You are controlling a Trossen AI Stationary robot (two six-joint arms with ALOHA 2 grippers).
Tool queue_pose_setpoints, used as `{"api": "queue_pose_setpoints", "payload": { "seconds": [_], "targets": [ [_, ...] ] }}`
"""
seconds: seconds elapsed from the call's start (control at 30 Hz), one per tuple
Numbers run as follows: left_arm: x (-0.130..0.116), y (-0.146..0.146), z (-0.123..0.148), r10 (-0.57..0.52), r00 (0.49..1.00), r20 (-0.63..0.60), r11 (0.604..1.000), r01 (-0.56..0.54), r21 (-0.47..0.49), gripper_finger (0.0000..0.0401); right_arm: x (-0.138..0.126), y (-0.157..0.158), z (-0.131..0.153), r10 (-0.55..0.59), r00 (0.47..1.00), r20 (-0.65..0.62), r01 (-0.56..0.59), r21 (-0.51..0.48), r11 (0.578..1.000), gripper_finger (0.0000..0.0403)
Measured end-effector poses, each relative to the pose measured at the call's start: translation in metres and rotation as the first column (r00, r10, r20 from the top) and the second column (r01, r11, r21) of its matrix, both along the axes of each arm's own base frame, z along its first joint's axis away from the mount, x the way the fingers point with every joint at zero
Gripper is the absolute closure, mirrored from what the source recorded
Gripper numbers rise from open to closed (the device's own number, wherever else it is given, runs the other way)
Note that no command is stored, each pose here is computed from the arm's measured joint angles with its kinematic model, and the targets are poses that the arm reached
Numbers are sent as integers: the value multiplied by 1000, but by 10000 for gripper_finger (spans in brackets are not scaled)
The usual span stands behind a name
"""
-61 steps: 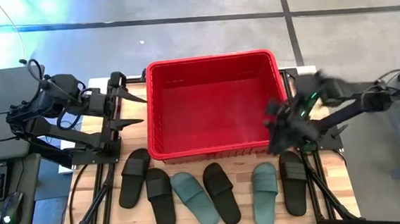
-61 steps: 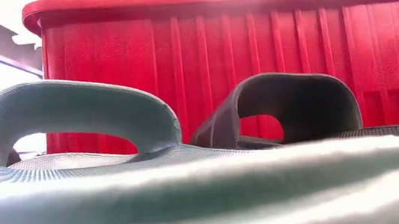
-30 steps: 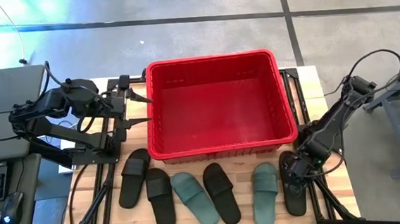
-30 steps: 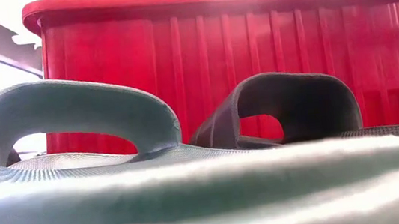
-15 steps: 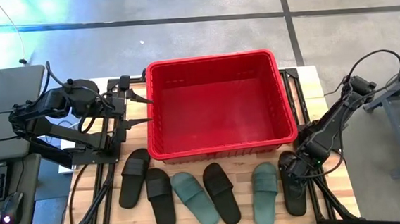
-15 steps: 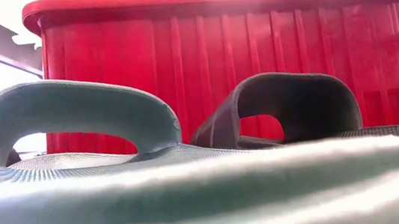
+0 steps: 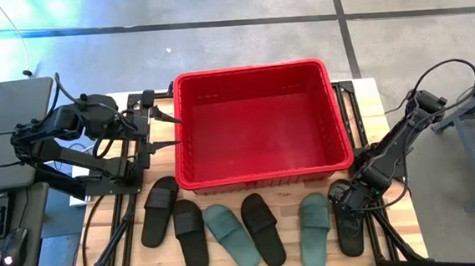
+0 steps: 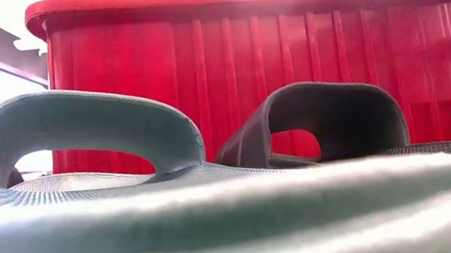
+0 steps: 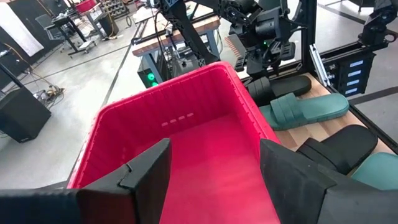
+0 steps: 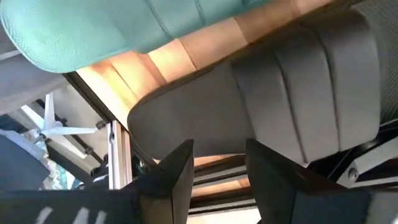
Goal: Pick and place slides into bin
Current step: Put the black slide into the red bin
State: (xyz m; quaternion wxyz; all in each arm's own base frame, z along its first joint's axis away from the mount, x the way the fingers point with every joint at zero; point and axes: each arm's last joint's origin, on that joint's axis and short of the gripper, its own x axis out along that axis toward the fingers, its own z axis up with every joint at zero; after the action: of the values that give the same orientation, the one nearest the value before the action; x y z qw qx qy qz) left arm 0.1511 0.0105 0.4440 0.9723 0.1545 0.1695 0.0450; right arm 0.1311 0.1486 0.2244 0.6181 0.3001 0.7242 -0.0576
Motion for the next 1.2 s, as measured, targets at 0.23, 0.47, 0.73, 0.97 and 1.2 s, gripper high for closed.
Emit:
{"api": "queue_pose_setpoints", "payload": {
  "seconds": [0.23, 0.47, 0.73, 0.97, 1.2],
  "targets": [
    [5, 0, -2, 0, 1000, -17, 1000, 0, -1, 174, -2, -2, 0, 16, 1000, -11, -16, -20, 1000, 269],
    [14, 1, -7, 0, 998, -56, 1000, 0, -3, 174, -5, -1, -5, -11, 999, -33, 8, -101, 995, 269],
    [22, 1, -13, -1, 995, -100, 1000, 0, -6, 174, 1, 18, -31, 63, 991, -114, -82, -175, 981, 269],
    [26, 1, -13, -1, 995, -103, 1000, 0, -6, 174, 4, 20, -50, 21, 975, -221, -87, -292, 953, 270],
    [26, 1, -14, -1, 994, -105, 1000, 0, -6, 174, 8, 21, -30, 10, 976, -216, -100, -414, 905, 270]
  ]
}}
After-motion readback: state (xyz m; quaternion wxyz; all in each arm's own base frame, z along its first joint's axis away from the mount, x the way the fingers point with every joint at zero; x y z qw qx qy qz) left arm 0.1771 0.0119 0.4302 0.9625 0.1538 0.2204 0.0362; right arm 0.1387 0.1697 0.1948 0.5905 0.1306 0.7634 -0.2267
